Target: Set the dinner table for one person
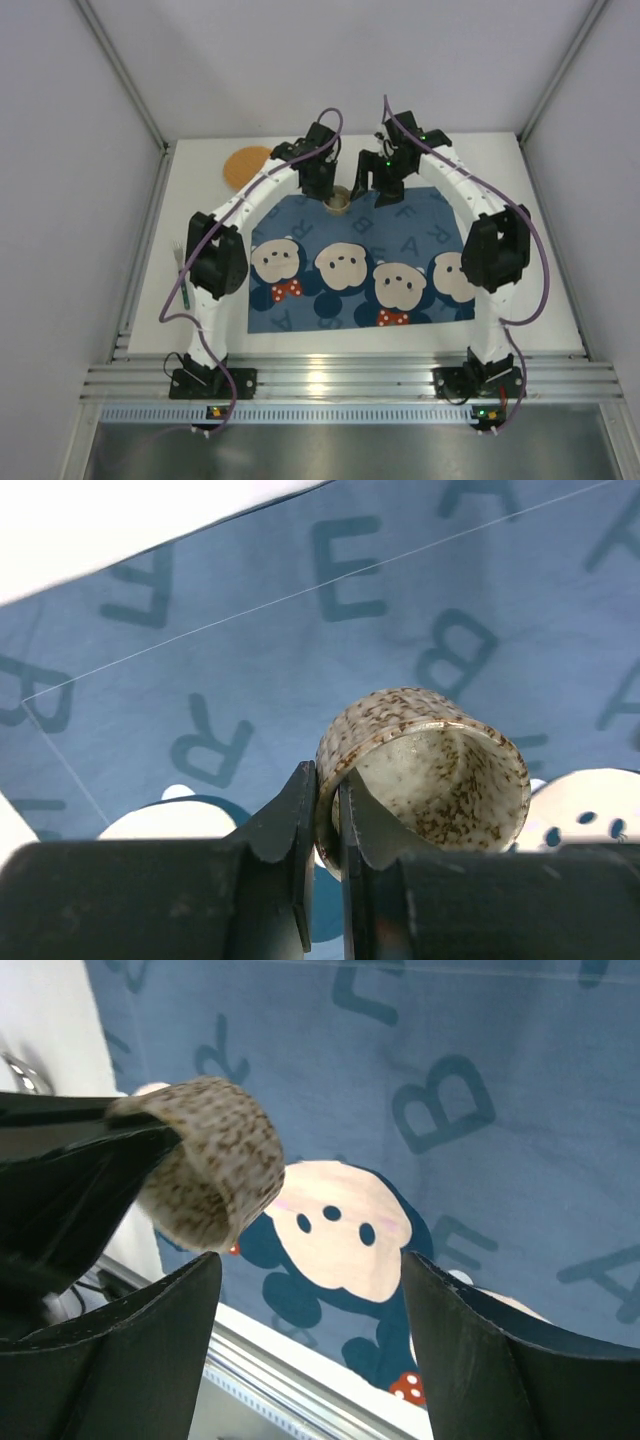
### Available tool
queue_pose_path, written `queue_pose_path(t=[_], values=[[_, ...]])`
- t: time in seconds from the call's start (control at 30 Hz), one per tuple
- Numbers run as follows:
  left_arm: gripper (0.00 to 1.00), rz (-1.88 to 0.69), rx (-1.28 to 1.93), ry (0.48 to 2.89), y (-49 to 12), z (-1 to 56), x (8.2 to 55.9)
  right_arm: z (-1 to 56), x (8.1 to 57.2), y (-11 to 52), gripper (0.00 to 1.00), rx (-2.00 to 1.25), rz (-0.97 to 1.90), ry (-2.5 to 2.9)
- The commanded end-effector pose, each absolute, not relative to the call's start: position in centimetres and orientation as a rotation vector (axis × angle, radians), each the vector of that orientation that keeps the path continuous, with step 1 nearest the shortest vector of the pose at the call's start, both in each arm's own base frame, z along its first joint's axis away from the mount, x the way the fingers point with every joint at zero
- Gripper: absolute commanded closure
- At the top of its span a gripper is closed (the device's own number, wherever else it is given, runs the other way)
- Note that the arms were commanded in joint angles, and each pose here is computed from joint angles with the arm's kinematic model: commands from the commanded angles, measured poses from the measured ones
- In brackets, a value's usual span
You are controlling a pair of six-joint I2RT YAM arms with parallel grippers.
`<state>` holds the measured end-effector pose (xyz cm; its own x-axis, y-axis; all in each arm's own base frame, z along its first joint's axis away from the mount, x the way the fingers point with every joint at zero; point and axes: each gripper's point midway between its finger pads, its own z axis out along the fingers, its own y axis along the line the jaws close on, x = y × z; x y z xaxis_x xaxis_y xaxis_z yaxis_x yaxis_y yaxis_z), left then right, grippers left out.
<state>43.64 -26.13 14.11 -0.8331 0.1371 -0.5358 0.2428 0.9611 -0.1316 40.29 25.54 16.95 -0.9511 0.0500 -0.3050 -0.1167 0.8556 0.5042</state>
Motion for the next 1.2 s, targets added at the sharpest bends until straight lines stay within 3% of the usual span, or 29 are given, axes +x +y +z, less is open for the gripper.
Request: queue_pose_path(t=[0.0, 0.17, 0.33, 0.7, 0.73, 0.8, 0.83, 0.87, 0.93, 1.07, 1.17], values=[[1.00, -0.320, 0.274, 2.453, -27.9, 19.2, 43.6, 16.5, 38.9, 25.3, 0.27, -0.102, 0.715, 2.745], [1.00, -0.361, 0.327, 2.444, -31.2, 19.9, 41.9, 15.5, 38.4, 25.4, 0.31, -0.110, 0.693, 2.765], [1.00, -0.382, 0.375, 2.441, -33.2, 20.3, 40.6, 14.8, 38.3, 25.1, 0.42, -0.099, 0.669, 2.775], [1.00, -0.311, 0.464, 2.465, -34.2, 18.8, 39.1, 15.0, 38.6, 25.1, 0.43, -0.076, 0.673, 2.753], [1.00, -0.318, 0.461, 2.454, -34.3, 19.2, 39.2, 14.9, 38.6, 25.1, 0.46, -0.073, 0.670, 2.755], [1.00, -0.327, 0.461, 2.448, -34.4, 19.5, 39.2, 14.5, 38.6, 24.9, 0.62, -0.066, 0.656, 2.761], [1.00, -0.330, 0.459, 2.440, -34.4, 19.9, 39.3, 14.3, 38.5, 24.8, 0.70, -0.062, 0.651, 2.765], [1.00, -0.330, 0.461, 2.442, -34.5, 19.8, 39.2, 14.1, 38.5, 24.7, 0.87, -0.055, 0.642, 2.769], [1.00, -0.312, 0.454, 2.439, -34.2, 19.9, 39.3, 13.8, 38.4, 24.6, 1.00, -0.055, 0.629, 2.775], [0.55, -0.250, 0.440, 2.453, -33.4, 19.1, 39.6, 13.8, 38.5, 24.3, 1.00, -0.051, 0.611, 2.770], [0.41, -0.208, 0.417, 2.449, -32.8, 19.0, 40.0, 13.8, 38.8, 24.2, 1.00, -0.056, 0.601, 2.761]])
